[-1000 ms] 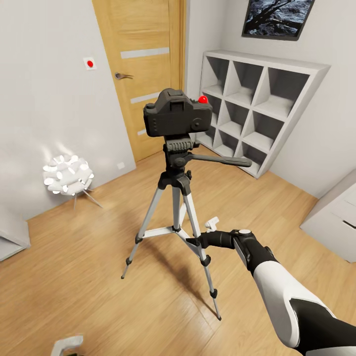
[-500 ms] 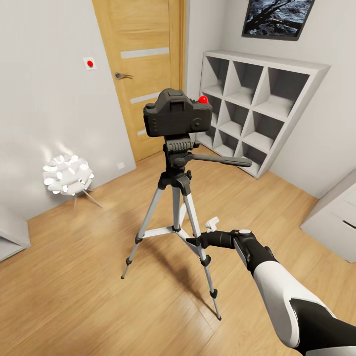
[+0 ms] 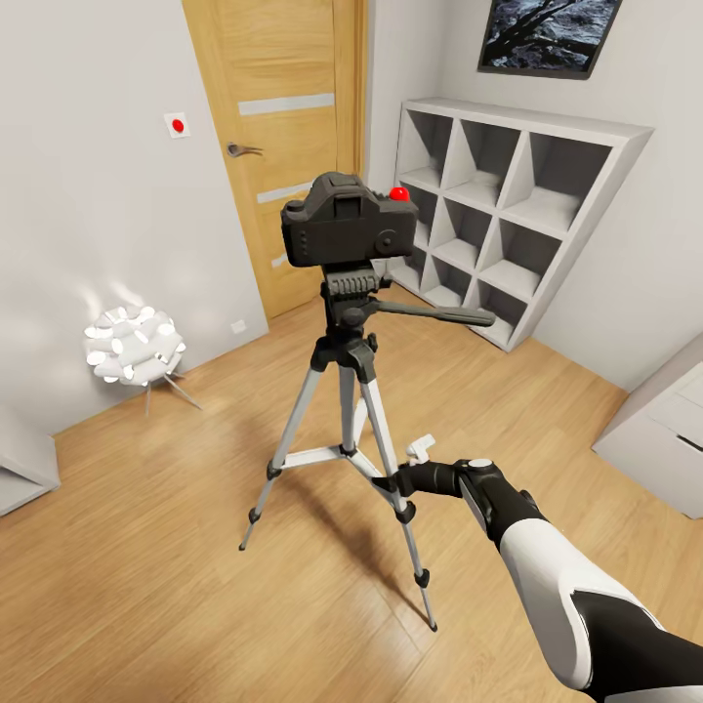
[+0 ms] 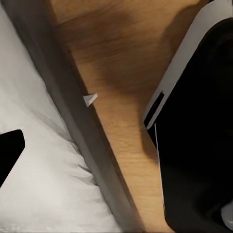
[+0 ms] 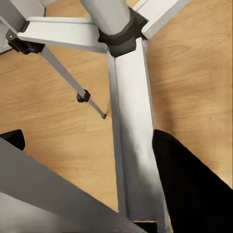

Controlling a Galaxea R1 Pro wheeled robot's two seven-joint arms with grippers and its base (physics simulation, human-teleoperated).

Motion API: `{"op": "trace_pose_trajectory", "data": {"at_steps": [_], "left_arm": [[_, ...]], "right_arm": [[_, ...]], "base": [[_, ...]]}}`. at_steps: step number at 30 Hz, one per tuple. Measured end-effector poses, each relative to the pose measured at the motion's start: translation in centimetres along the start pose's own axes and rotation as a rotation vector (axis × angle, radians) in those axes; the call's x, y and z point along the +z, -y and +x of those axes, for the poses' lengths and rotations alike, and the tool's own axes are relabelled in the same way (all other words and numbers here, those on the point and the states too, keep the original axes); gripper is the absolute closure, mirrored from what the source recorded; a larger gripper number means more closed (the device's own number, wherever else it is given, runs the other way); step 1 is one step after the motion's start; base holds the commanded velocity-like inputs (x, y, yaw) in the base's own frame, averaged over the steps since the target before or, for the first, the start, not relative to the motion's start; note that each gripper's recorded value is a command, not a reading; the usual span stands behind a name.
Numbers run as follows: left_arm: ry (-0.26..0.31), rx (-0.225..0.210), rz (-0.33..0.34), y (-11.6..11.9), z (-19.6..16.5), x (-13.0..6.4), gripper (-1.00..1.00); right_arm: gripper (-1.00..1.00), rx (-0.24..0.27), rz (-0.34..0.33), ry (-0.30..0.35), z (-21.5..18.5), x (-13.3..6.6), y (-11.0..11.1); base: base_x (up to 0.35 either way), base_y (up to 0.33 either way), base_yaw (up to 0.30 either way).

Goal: Attach the digital camera to the camera tripod in the bedroom.

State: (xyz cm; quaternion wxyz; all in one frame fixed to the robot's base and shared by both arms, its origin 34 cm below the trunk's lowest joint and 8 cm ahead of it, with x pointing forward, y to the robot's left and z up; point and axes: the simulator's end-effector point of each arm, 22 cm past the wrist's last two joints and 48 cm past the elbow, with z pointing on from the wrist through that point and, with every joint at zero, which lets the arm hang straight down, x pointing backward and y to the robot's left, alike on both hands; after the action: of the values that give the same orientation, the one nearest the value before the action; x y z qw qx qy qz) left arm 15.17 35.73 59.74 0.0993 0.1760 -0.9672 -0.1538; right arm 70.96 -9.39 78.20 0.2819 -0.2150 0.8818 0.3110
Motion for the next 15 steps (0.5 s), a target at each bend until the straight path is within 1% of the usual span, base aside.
{"op": "trace_pose_trajectory", "data": {"at_steps": [2,7,15], "left_arm": [[-0.012,-0.029,-0.017,-0.28,0.36,-0.02,-1.0],[-0.023,-0.055,-0.029,-0.4,0.69,-0.06,-1.0],[-0.02,-0.06,-0.03,-0.24,0.71,-0.09,-1.0]], "right_arm": [[-1.0,-0.001,0.0,-0.002,0.05,0.0,0.0],[-1.0,0.0,-0.001,-0.001,0.02,0.0,-0.02],[-1.0,-0.001,0.001,0.0,-0.01,-0.02,0.03]], "base": [[0.0,0.0,0.0],[0.0,0.0,0.0],[0.0,0.0,0.0]]}}
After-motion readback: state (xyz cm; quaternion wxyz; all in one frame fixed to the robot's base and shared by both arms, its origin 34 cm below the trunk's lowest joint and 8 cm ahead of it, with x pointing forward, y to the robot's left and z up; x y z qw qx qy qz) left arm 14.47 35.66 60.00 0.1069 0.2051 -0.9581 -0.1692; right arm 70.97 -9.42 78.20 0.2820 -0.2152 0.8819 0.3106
